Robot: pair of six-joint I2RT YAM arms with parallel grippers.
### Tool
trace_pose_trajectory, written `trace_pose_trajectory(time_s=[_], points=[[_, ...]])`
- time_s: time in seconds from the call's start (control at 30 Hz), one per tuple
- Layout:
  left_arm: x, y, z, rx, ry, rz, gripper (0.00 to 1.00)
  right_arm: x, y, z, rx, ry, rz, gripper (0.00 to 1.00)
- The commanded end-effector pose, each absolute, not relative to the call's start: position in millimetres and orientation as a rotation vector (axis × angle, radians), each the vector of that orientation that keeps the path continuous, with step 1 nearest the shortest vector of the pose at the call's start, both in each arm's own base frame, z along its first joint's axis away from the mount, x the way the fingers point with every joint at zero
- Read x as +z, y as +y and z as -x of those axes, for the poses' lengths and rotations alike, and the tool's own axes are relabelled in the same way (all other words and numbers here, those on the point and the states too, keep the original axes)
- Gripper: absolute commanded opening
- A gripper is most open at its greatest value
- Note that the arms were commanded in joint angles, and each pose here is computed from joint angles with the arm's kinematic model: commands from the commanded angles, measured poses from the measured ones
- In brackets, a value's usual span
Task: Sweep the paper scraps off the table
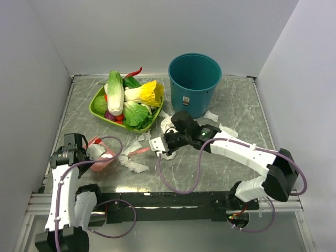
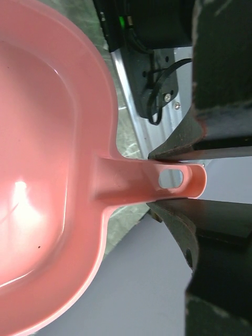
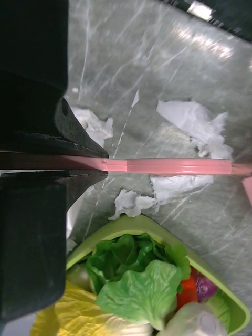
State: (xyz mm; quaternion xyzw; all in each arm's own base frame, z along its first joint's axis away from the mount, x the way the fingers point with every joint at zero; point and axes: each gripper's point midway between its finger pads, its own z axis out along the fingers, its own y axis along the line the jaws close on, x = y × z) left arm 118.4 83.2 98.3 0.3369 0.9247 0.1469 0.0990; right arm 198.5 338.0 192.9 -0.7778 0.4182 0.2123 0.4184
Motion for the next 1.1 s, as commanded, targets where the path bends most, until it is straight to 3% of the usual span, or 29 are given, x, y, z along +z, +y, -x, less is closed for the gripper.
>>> trace_pose_trajectory(time_s=[0.0, 0.5, 0.77, 1.07], points=[[103.2, 85.7, -97.5, 0.465, 2.772, -1.003, 0.01, 190.7, 361.3, -224.2, 0.376, 0.799, 1.964, 0.0], [110.0, 83.8, -108.0, 0.438, 2.768, -0.98, 0.01, 139.2, 377.7, -282.4, 0.07, 0.927, 1.947, 0.0], [101.2, 81.4, -124.6, 0.37, 2.777, -1.014, 0.01, 121.3, 351.5, -226.7, 0.213, 1.056, 2.126, 0.0], [85.1, 83.9, -149.2, 0.334, 2.763, -1.093, 0.01, 118.6, 264.6, -172.9, 0.324, 1.305, 2.263, 0.0]])
